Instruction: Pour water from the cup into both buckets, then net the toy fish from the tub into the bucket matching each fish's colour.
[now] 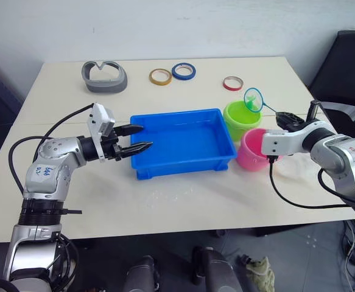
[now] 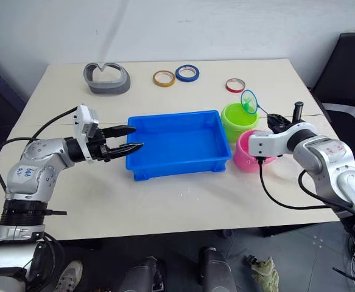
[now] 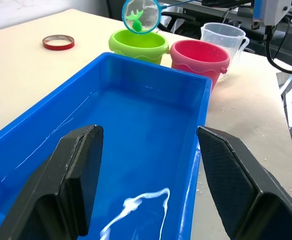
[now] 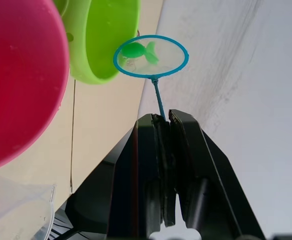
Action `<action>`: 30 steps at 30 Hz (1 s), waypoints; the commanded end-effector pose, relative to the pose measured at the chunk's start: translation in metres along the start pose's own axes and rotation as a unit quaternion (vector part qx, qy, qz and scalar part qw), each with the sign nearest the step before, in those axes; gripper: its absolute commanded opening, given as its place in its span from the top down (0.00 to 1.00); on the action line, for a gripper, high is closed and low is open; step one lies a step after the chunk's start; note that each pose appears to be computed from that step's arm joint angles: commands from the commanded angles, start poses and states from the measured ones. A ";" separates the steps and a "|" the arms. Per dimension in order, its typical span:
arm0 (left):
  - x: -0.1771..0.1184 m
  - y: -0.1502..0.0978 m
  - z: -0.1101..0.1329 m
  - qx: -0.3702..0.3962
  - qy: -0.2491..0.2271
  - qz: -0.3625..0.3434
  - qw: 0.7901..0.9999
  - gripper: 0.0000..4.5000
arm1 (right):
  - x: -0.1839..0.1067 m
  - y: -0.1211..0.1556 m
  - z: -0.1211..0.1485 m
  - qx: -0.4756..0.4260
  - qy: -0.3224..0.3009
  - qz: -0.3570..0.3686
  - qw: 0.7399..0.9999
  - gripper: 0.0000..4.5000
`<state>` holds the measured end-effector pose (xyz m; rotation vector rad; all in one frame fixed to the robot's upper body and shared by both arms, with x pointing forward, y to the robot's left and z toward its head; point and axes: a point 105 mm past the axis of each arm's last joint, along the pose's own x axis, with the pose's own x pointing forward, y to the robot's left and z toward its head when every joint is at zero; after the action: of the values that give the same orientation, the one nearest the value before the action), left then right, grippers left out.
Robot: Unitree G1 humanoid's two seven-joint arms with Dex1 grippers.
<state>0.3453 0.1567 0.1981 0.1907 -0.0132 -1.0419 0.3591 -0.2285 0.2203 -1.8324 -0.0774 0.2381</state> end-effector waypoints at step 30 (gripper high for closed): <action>0.004 -0.002 0.013 0.025 -0.017 -0.004 1.000 0.27 | -0.011 -0.006 0.003 -0.208 -0.002 -0.052 0.977 1.00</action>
<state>0.3458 0.1530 0.1964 0.1830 -0.0151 -1.0464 0.3502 -0.2226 0.2035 -2.2001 -0.1956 0.2505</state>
